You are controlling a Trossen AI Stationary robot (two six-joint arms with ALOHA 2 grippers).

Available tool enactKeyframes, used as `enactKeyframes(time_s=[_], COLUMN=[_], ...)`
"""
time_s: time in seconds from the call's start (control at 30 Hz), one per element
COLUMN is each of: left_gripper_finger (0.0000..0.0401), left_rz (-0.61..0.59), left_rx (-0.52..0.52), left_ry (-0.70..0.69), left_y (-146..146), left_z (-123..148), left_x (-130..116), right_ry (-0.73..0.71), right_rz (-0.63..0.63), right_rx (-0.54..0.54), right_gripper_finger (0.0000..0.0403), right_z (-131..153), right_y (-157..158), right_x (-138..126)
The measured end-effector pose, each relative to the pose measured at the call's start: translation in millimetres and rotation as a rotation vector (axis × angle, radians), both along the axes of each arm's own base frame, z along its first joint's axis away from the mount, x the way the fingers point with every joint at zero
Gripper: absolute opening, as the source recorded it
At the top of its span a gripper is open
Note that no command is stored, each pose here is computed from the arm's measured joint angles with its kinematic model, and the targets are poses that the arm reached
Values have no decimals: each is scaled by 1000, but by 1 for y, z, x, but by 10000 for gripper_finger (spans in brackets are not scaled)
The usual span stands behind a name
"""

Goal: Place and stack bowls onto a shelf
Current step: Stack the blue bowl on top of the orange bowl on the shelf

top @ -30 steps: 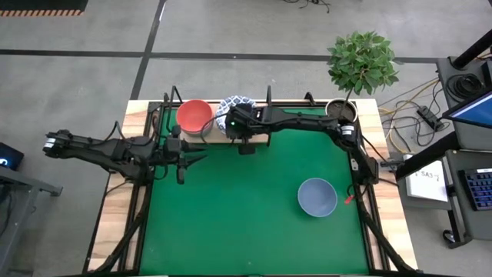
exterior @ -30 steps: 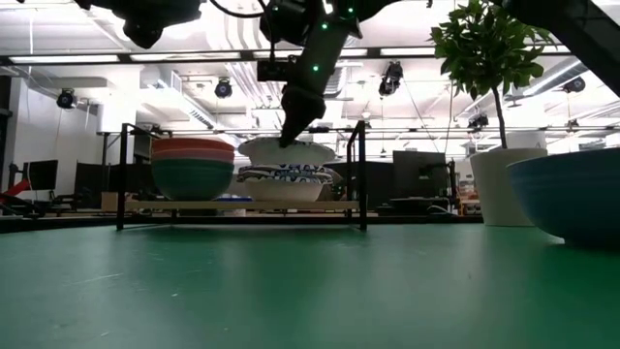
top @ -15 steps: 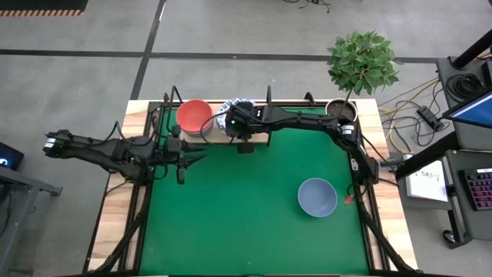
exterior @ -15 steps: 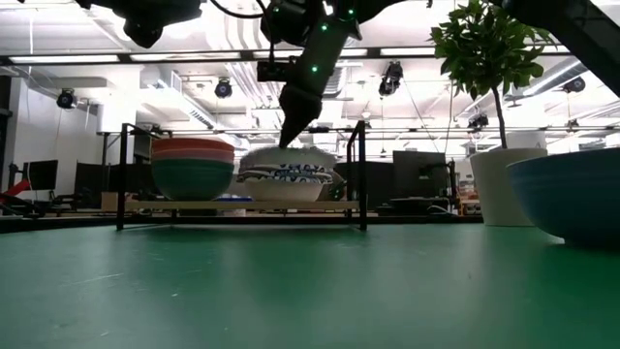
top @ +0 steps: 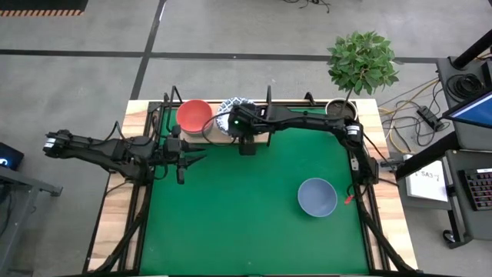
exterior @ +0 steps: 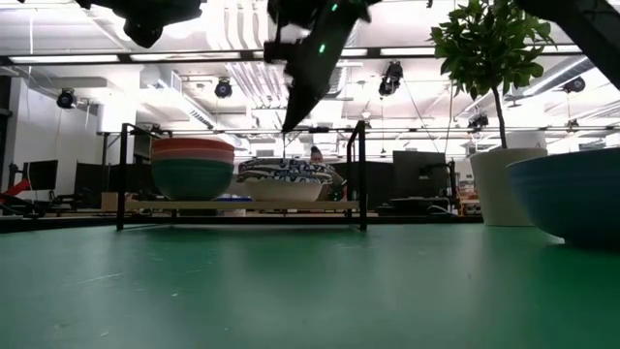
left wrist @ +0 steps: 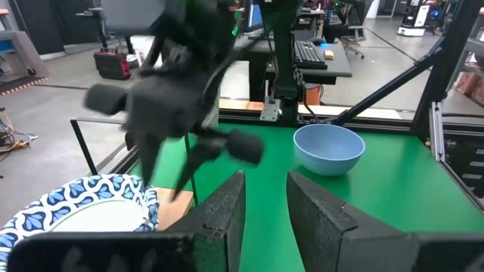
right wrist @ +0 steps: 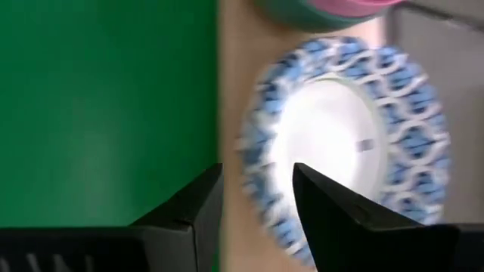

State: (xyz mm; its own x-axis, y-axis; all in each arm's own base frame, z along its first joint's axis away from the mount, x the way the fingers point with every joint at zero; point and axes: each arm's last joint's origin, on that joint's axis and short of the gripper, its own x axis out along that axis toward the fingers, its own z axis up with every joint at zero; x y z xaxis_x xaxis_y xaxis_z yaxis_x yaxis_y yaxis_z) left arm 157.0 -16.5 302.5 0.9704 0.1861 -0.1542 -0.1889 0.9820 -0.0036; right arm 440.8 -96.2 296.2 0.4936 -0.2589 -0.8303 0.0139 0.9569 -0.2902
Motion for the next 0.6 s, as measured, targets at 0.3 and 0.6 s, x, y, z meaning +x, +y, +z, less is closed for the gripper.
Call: enactKeyframes(time_s=[0.3, 0.6], left_gripper_finger=[81, 81], left_rz=[0, -1], left_rx=[2, 6], left_ry=[9, 10], left_y=[0, 0], left_z=[-1, -1], left_x=[1, 2], right_ry=[-33, 183], right_rz=[-36, -288], right_rx=[491, 664], right_gripper_finger=[142, 141], right_z=[34, 8], right_y=[45, 116], right_x=[-29, -40])
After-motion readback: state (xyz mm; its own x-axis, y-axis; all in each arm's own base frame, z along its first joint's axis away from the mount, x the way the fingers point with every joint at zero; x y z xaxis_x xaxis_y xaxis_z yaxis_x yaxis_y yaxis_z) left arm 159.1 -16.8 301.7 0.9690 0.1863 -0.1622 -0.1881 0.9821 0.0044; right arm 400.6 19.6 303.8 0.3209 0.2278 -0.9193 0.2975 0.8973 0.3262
